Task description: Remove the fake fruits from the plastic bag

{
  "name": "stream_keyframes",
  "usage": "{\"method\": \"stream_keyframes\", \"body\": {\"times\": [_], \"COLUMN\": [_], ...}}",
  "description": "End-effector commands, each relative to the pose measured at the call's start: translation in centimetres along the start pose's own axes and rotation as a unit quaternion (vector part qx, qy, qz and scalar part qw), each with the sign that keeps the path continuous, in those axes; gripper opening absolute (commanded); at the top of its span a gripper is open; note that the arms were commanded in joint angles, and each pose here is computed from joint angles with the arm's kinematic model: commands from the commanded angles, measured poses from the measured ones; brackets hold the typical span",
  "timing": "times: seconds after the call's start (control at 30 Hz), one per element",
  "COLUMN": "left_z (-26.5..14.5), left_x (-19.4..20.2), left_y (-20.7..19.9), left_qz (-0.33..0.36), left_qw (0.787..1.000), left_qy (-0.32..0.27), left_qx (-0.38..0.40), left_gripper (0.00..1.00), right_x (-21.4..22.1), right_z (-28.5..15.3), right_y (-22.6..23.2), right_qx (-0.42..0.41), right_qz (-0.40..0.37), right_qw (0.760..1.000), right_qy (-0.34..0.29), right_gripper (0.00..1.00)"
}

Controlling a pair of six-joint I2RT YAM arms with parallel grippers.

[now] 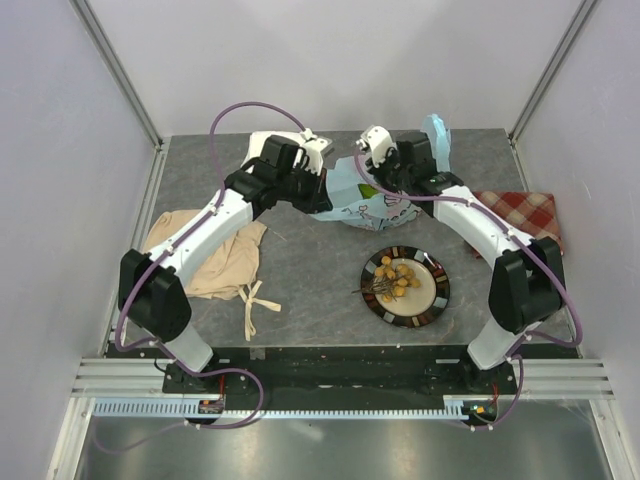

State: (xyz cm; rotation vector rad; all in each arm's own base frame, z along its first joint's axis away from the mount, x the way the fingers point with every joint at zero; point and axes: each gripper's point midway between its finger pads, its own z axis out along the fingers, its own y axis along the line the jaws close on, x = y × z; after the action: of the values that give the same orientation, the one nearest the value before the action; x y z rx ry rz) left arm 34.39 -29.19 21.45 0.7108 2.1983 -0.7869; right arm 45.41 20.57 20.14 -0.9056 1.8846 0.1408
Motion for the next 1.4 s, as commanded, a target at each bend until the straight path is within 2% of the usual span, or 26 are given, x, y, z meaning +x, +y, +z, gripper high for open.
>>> {"method": "stream_keyframes", "body": {"times": [0.0,0.13,0.2,0.27,0.3,0.37,0.47,0.5,0.57,0.6,0.73,0.83,1.0,1.03,1.13,1.17,1.27,1.37], "left_z": [-1.5,-2.2,-2.0,-1.8,-1.8,-1.8,-1.6,-1.7,-1.4,-1.5,-0.9,-0.6,-1.4,-1.6,-1.8,-1.4,-1.1,-1.0], "left_x": [0.4,2.5,3.9,4.3,3.9,2.9,0.7,-0.2,-0.7,-1.9,-3.9,-4.4,-4.6,-4.5,-3.3,-1.9,0.7,2.4], "left_y": [-0.3,-0.2,0.0,0.5,0.5,0.8,1.0,0.8,0.1,-0.4,-1.6,-1.8,-1.7,-1.8,-1.5,-0.8,0.6,1.6], "left_qz": [0.031,0.042,0.040,0.049,0.053,0.059,0.069,0.072,0.067,0.067,0.052,0.062,0.069,0.071,0.073,0.086,0.090,0.094], "left_qw": [1.000,0.999,0.999,0.998,0.998,0.998,0.997,0.997,0.998,0.998,0.998,0.997,0.997,0.996,0.997,0.996,0.996,0.995], "left_qy": [0.001,0.017,0.032,0.038,0.033,0.024,0.005,-0.003,-0.006,-0.018,-0.034,-0.038,-0.044,-0.046,-0.036,-0.021,0.006,0.023], "left_qx": [0.000,-0.001,0.001,-0.005,-0.006,-0.017,-0.028,-0.025,-0.005,0.001,0.022,0.026,0.016,0.016,0.009,0.002,-0.021,-0.037], "left_gripper": [0.06,0.11,0.15,0.17,0.18,0.18,0.18,0.16,0.04,0.02,0.02,0.02,0.02,0.02,0.02,0.02,0.02,0.02], "right_x": [2.0,7.6,8.2,8.6,8.5,6.8,2.5,0.4,-1.2,-2.7,-2.1,0.1,2.6,3.7,4.1,3.9,2.7,2.8], "right_z": [-2.3,-4.6,-5.8,-6.0,-5.9,-5.6,-6.2,-6.5,-7.3,-7.8,-6.6,-5.0,-0.8,0.6,3.5,3.9,4.6,5.6], "right_y": [-1.1,0.7,0.8,0.3,0.0,-1.5,-3.0,-2.1,-0.7,-0.1,5.2,7.1,6.9,6.9,2.9,1.9,-1.0,-2.1], "right_qx": [0.015,0.010,0.018,0.037,0.043,0.054,0.050,0.013,-0.035,-0.062,-0.190,-0.218,-0.196,-0.188,-0.094,-0.078,-0.035,-0.031], "right_qz": [0.015,0.054,0.059,0.075,0.082,0.093,0.065,0.053,0.034,0.023,0.032,0.027,0.021,0.040,0.073,0.082,0.076,0.061], "right_qw": [1.000,0.995,0.994,0.992,0.991,0.991,0.996,0.998,0.998,0.996,0.981,0.976,0.980,0.980,0.991,0.992,0.996,0.997], "right_qy": [0.014,0.086,0.089,0.093,0.093,0.074,0.018,-0.017,-0.044,-0.060,-0.034,0.003,0.036,0.055,0.063,0.055,0.029,0.028], "right_gripper": [0.23,0.28,0.32,0.41,0.53,0.59,0.59,0.59,0.56,0.54,0.45,0.37,0.33,0.33,0.42,0.48,0.61,0.66]}}
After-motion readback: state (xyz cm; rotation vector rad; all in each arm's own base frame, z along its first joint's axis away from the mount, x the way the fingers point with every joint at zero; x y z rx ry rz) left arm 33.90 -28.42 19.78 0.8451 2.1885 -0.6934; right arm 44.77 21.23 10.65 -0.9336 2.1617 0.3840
